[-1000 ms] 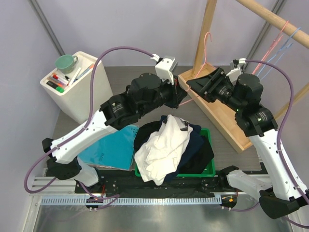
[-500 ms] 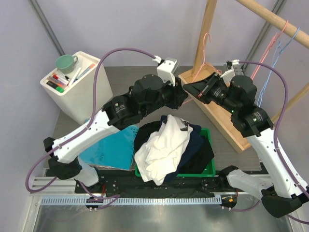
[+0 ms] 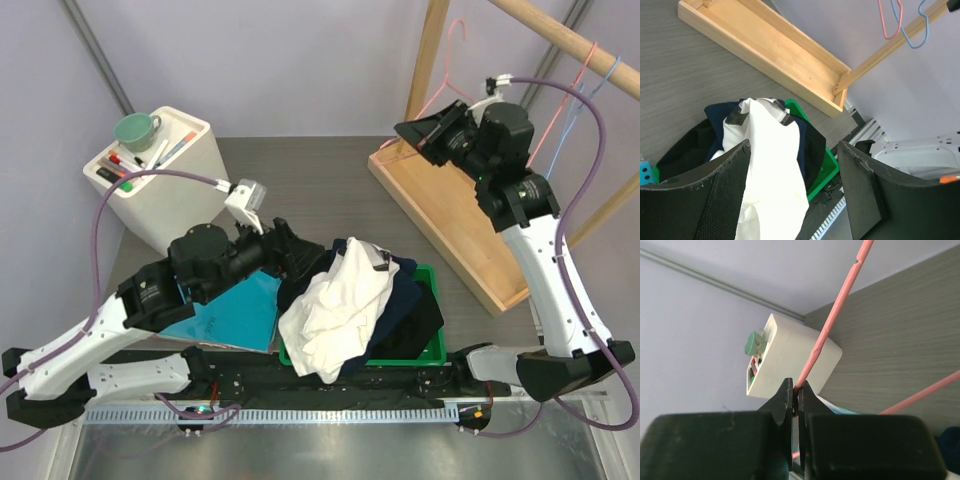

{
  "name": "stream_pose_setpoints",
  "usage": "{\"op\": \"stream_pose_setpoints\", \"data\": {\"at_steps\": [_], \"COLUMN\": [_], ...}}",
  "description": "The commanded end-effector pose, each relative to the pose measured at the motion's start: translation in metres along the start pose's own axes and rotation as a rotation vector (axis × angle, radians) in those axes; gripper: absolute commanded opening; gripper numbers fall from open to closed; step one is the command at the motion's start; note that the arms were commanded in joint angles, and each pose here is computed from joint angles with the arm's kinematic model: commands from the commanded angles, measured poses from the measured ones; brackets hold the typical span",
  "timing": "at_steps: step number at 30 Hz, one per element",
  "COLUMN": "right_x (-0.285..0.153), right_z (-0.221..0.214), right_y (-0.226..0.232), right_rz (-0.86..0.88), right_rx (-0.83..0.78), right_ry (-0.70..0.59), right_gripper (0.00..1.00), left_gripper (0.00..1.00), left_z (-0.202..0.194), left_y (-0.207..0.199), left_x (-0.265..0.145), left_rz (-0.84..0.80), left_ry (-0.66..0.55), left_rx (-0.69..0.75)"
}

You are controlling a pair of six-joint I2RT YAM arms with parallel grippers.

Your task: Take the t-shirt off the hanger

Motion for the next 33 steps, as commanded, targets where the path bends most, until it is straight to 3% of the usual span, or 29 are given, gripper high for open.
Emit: {"op": "stream_pose_setpoints", "data": {"at_steps": [1,6,14,23,33], "right_x": [-0.005,-0.011,-0.025,-0.024,-0.041], "right_z": [0.056,0.088,0.102,0.109,0.096], "right_y": [0.021,0.035,0.044,0.013,-0.015], "right_rz": [0.092,0.134,0.163,0.052,-0.031], "right_rx": [-0.028,-0.167,-0.217,-0.029,0.013], "right_ry": [-0.134,-0.206,-0.238,-0.314,-0.367], "right_gripper": [0.01,0.01,0.01,0.01,0.01], "left_gripper": [0.71,0.71,0.72,0.72,0.73], "left_z": [-0.023,-0.043,-0.043,-0.048,-0.057], "left_y": [0.006,0.013,0.011,0.008,0.012], "left_x": [-0.009,-0.014,-0.012,-0.008,-0.010], "left_rz": [-0.017,-0.013,-0.023,-0.040,-0.038], "left_ry": [0.020,0.058,0.069,0.094,0.097], "left_rx": [-0.086,-0.114,-0.107,-0.106,-0.111]}}
Point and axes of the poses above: each gripper's point midway between its finger pads, its own x axis out along the fingers, its own y axis along the line the jaws close on, z = x × y, the point moved 5 cm from there along -x, back along the fingers, and after that the axes turned 9 degrees about x, right-handed, at the moved point
